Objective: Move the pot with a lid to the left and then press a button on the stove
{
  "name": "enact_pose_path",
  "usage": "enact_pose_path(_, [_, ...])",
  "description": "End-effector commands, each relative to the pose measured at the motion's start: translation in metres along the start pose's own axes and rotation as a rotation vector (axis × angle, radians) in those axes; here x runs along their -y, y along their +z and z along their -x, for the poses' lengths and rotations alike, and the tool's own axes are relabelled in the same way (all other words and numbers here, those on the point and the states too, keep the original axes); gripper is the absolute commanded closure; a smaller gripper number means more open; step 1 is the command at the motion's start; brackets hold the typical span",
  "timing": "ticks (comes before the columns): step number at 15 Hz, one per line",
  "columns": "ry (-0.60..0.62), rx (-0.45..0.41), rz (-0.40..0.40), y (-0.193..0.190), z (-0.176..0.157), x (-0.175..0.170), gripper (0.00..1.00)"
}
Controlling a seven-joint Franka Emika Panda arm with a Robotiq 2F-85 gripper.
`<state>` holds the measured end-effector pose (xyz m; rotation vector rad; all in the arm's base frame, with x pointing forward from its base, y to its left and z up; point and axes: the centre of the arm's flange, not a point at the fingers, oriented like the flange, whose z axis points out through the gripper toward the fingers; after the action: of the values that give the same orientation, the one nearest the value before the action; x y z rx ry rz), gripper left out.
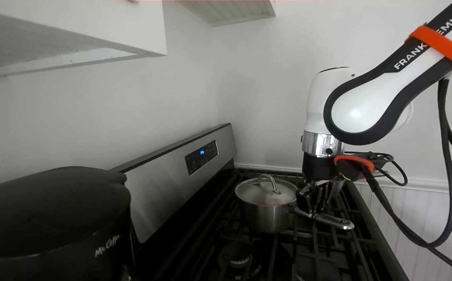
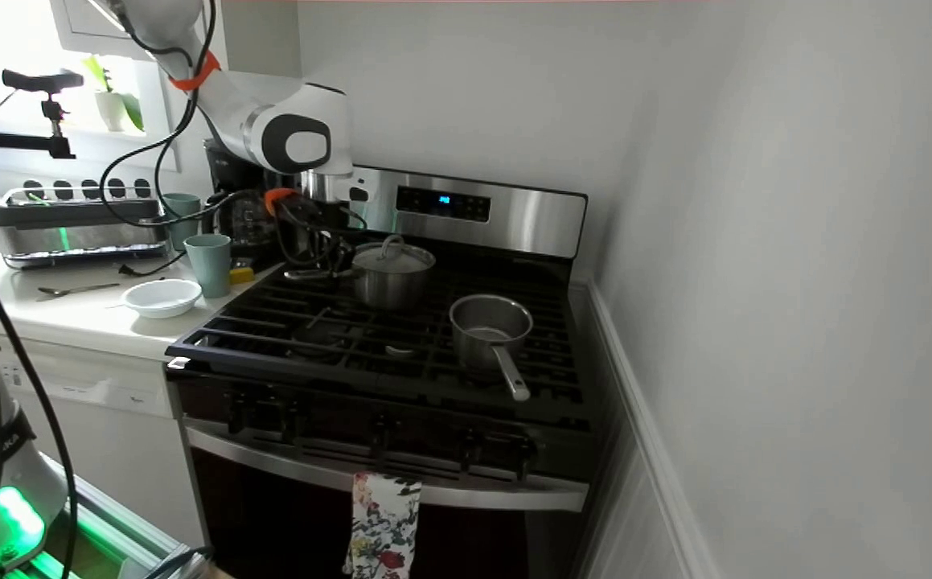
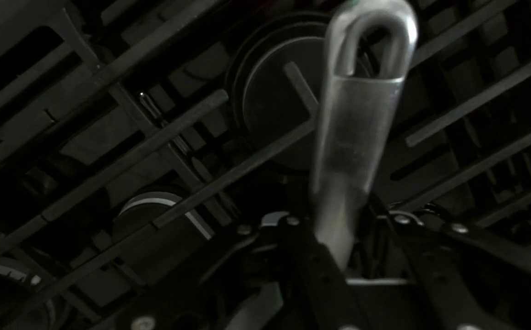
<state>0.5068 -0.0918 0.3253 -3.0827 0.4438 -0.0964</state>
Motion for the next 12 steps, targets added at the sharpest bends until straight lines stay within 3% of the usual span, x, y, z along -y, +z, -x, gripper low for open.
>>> enact_pose_path(1, [-0.093,-0.018,-0.048,-0.012,0.001,0.016,0.92])
enact_pose_path(12, [-0.31,-0.001,-0.133,-0.012,0.005,0.047,0.92])
